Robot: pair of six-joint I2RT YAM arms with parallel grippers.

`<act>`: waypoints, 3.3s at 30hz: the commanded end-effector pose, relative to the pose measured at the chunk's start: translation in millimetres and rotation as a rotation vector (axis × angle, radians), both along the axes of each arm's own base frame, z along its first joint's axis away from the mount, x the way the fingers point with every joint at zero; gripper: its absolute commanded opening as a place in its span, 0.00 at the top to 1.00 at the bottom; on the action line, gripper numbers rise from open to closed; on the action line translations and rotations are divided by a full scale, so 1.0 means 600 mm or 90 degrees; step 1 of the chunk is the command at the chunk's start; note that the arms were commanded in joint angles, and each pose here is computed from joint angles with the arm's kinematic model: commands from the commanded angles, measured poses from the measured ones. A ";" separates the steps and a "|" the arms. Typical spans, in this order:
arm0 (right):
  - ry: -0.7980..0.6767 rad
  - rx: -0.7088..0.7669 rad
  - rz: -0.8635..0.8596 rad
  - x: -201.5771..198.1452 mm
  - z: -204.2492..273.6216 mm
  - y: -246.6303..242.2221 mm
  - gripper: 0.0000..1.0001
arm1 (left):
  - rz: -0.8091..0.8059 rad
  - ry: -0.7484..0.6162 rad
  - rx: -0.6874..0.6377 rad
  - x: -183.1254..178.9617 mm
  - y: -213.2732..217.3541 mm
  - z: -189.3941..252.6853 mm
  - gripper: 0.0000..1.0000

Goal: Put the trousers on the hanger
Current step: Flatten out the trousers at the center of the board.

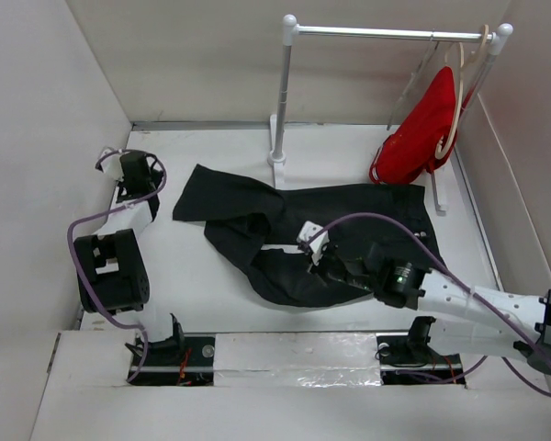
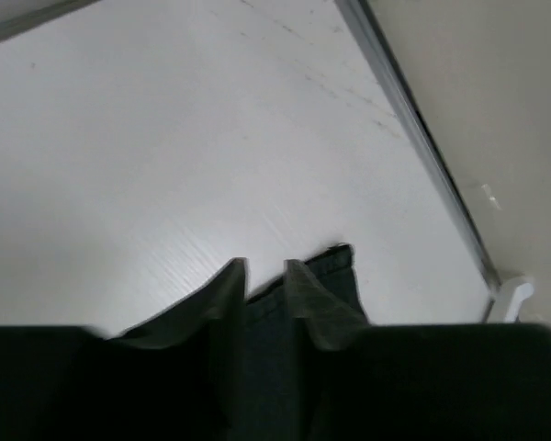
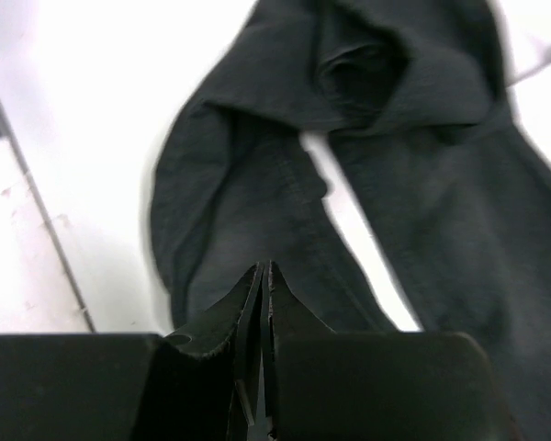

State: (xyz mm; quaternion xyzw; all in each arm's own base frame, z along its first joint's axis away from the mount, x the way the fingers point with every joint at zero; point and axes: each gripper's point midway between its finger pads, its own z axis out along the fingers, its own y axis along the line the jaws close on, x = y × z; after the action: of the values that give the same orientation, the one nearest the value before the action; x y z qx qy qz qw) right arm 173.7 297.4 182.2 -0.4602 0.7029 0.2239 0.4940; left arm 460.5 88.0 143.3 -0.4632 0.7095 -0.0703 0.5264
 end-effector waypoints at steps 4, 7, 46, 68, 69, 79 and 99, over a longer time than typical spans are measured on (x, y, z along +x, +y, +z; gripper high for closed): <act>-0.037 0.051 -0.041 0.036 0.028 -0.030 0.86 | -0.088 0.017 -0.037 0.037 -0.037 0.023 0.40; -0.031 0.046 -0.035 0.036 0.029 -0.030 0.81 | -0.083 0.076 -0.039 0.018 -0.040 -0.041 0.35; -0.158 0.134 -0.091 0.061 0.149 -0.088 0.72 | -0.222 0.613 0.266 0.012 -0.097 -0.252 1.00; -0.088 0.114 -0.211 0.088 0.056 -0.135 0.58 | 0.097 0.247 0.347 0.081 0.120 0.164 0.96; -0.085 0.118 -0.205 0.087 0.054 -0.131 0.55 | 0.075 0.243 0.351 0.087 0.114 0.161 0.87; -0.081 0.132 -0.146 0.090 0.059 -0.095 0.69 | -0.028 0.244 0.317 0.098 0.011 0.114 0.36; -0.080 0.120 -0.110 0.128 0.039 -0.045 0.96 | -0.395 0.250 0.229 -0.206 -0.336 -0.078 0.54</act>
State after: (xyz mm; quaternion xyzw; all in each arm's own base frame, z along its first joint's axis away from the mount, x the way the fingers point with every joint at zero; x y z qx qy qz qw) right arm 243.9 267.2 183.5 -0.3746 0.7075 0.2046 0.5633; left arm 330.1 -98.7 98.5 -0.1373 0.9065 -0.0007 0.3993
